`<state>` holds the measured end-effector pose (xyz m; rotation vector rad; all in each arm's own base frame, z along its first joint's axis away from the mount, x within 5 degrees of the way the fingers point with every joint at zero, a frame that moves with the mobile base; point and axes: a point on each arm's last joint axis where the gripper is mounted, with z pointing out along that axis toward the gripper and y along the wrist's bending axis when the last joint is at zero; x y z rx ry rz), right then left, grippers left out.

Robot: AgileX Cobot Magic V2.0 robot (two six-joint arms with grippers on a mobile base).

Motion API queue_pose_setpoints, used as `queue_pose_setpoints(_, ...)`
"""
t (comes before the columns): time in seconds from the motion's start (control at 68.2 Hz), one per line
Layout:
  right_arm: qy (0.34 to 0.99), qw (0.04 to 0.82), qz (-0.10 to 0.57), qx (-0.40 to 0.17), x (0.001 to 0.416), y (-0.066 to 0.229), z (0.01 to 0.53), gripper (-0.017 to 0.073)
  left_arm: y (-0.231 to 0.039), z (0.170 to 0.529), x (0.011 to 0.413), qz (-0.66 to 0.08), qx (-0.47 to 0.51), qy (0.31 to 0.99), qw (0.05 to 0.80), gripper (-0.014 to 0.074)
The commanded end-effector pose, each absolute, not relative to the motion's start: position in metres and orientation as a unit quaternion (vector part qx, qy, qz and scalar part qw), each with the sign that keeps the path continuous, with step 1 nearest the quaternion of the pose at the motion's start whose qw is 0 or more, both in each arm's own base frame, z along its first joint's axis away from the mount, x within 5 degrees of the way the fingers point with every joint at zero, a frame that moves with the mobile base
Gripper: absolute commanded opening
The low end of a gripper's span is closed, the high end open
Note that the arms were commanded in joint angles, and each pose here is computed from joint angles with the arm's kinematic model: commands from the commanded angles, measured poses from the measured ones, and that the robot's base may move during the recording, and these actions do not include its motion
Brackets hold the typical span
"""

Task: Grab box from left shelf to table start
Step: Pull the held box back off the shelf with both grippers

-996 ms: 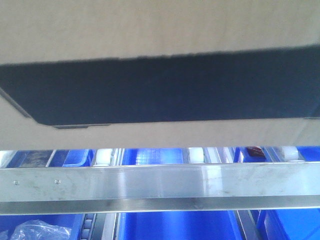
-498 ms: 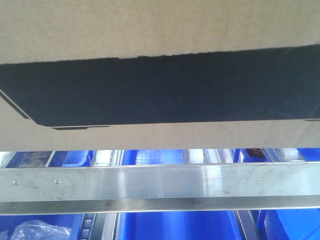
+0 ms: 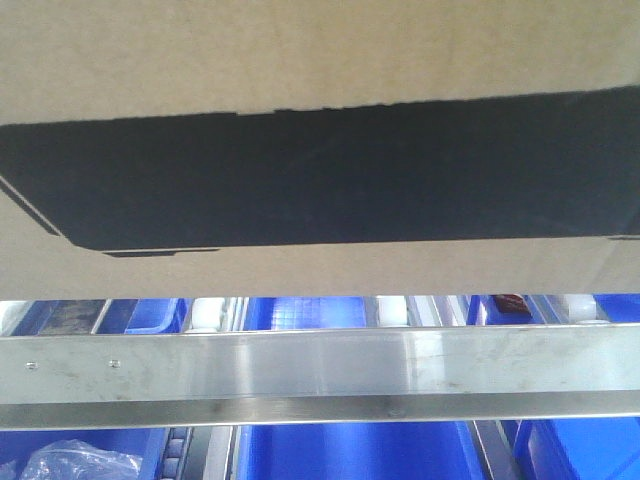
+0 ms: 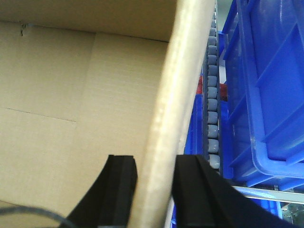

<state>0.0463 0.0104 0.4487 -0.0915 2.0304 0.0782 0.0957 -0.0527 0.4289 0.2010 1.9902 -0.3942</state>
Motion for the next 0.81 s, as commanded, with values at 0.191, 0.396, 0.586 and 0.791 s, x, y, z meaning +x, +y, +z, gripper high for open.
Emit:
queue_pose_setpoints(0.191,0.806,0.588,0.043,-0.043,0.0479,0.0128,0.4677,0.0056,-0.0581,0.4598,0.089,-0.253,0.102,0.753,0.6,-0.0092)
queue_pose_setpoints(0.396,0.806,0.588,0.043,-0.043,0.0479,0.0128,0.4677,0.0056,-0.0581,0.4598,0.089,-0.253,0.102,0.753,0.6,-0.0092)
queue_pose_setpoints(0.586,0.806,0.588,0.043,-0.043,0.0479,0.0128,0.4677,0.0056,-0.0585,0.4596,0.0894,-0.252,0.102,0.753,0.599,-0.0092)
queue_pose_setpoints(0.791,0.806,0.588,0.043,-0.043,0.0479,0.0128,0.4677,0.0056,-0.0585,0.4596,0.0894,-0.252,0.102,0.753,0.599,-0.0092)
